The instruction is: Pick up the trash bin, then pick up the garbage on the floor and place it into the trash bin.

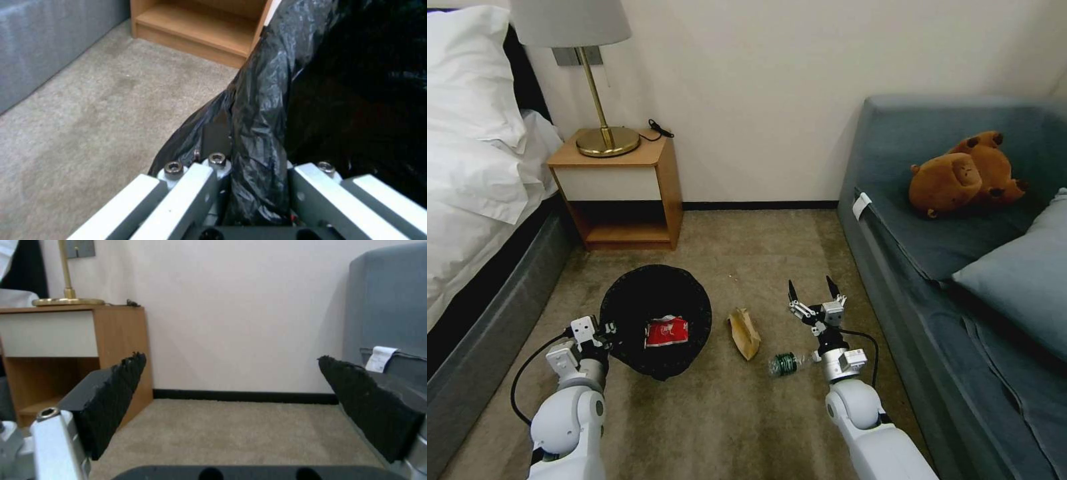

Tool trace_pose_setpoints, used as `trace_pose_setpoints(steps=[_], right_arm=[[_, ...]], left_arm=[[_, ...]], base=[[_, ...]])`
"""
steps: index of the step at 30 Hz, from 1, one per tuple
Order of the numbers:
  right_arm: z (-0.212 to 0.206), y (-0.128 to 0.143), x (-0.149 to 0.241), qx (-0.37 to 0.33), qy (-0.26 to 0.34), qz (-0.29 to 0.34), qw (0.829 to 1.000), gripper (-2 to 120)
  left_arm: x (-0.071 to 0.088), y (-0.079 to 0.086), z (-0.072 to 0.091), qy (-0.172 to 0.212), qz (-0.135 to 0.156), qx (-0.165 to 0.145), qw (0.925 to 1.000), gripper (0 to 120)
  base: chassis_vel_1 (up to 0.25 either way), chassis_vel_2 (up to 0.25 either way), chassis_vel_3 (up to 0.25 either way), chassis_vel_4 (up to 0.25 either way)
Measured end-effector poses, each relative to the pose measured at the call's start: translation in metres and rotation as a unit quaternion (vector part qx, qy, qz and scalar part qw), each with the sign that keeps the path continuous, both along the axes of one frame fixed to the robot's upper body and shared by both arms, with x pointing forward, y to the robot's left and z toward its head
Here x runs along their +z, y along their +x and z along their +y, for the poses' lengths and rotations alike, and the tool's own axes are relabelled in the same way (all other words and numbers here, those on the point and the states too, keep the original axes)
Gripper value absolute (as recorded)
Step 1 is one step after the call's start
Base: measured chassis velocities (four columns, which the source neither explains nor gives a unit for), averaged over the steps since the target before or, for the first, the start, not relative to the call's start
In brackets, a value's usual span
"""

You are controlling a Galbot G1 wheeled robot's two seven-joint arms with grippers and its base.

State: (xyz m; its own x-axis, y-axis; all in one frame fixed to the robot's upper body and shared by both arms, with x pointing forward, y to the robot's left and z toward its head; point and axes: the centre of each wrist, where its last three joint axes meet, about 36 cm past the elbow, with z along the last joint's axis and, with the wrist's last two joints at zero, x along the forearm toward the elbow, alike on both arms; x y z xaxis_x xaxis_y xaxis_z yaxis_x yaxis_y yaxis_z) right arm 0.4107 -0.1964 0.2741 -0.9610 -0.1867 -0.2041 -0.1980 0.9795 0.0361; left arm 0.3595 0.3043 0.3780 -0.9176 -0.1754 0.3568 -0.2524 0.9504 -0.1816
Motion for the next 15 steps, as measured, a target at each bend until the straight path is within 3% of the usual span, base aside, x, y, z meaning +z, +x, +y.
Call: trace_pose_setpoints(steps=[10,15], right_arm=[[-0.0048,0.0013,-0.0072,0.005,-0.012,-0.015,1.0,99],[-0.0052,0.0014,-0.0084,0.014,-0.015,-0.021,1.0,100]], left_arm=[[-0.0026,0.0007,0.0,-0.001,0.003,0.001,1.0,1],[-0.0039,0.0022,-0.001,-0.003,0.004,0.001,1.0,1]], base=[[-0.089,0.105,0.091,-0.101],[-0.049,0.02,0.041,-0.037]])
